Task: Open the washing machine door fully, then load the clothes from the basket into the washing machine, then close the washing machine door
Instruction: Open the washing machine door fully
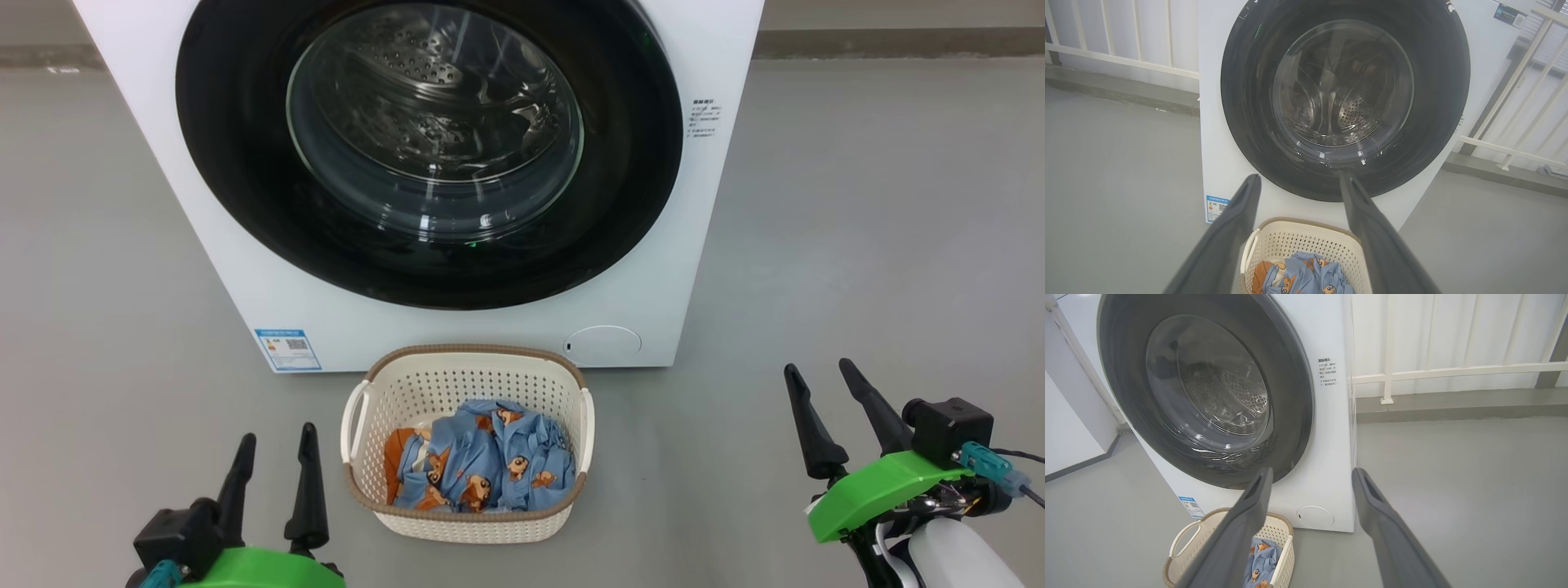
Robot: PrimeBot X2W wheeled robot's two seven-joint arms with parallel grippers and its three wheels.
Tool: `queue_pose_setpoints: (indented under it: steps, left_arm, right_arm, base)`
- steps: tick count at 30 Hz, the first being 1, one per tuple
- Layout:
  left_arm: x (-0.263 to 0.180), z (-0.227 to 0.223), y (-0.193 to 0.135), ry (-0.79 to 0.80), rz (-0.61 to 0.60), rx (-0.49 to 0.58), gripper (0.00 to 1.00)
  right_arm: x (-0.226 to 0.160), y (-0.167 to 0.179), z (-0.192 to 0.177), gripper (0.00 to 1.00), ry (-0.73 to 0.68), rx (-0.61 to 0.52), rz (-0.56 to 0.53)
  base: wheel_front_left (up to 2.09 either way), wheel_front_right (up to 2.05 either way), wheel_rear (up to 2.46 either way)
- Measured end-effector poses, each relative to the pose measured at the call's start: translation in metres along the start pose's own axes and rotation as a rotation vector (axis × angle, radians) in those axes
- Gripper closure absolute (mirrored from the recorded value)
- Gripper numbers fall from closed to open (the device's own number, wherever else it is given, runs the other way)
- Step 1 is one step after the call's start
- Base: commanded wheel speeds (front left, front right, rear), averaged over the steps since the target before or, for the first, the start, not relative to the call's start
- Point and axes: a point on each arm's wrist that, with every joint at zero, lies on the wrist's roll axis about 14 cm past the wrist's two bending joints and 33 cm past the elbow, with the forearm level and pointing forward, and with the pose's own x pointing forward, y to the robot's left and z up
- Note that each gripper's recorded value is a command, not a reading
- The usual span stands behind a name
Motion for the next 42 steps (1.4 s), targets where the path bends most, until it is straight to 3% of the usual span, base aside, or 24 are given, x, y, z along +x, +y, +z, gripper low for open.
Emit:
queue_pose_setpoints:
  steps: [16,17,21,22,26,33,42]
  left_arm:
    - [0.0,-0.011,0.01,0.033,0.034,0.003,0.0]
    - [0.002,-0.011,0.011,0.033,0.035,0.004,0.0]
    - [0.013,-0.009,0.012,0.025,0.038,0.008,0.0]
    - [0.014,-0.01,0.013,0.028,0.039,0.009,0.0]
    - [0.022,-0.011,0.012,0.028,0.033,0.011,0.0]
    - [0.034,-0.023,0.012,0.057,0.026,0.019,0.0]
    - [0.043,-0.03,0.017,0.07,0.037,0.018,0.0]
  right_arm:
    - [0.025,-0.019,0.016,0.0,-0.034,0.004,-0.038]
    - [0.028,-0.019,0.018,0.04,-0.039,0.009,-0.039]
    - [0.047,-0.025,0.03,0.92,-0.072,0.03,-0.047]
    - [0.052,-0.028,0.033,1.0,-0.08,0.033,-0.051]
    - [0.069,-0.037,0.046,1.0,-0.119,0.069,-0.063]
    - [0.102,-0.041,0.064,1.0,-0.19,0.272,-0.065]
    - [0.141,-0.05,0.069,1.0,-0.114,0.458,-0.029]
  base:
    - [0.0,0.0,0.0]
    - [0.0,0.0,0.0]
    - [0.0,0.0,0.0]
    - [0.0,0.0,0.0]
    - [0.0,0.0,0.0]
    - [0.0,0.0,0.0]
    - [0.0,0.0,0.0]
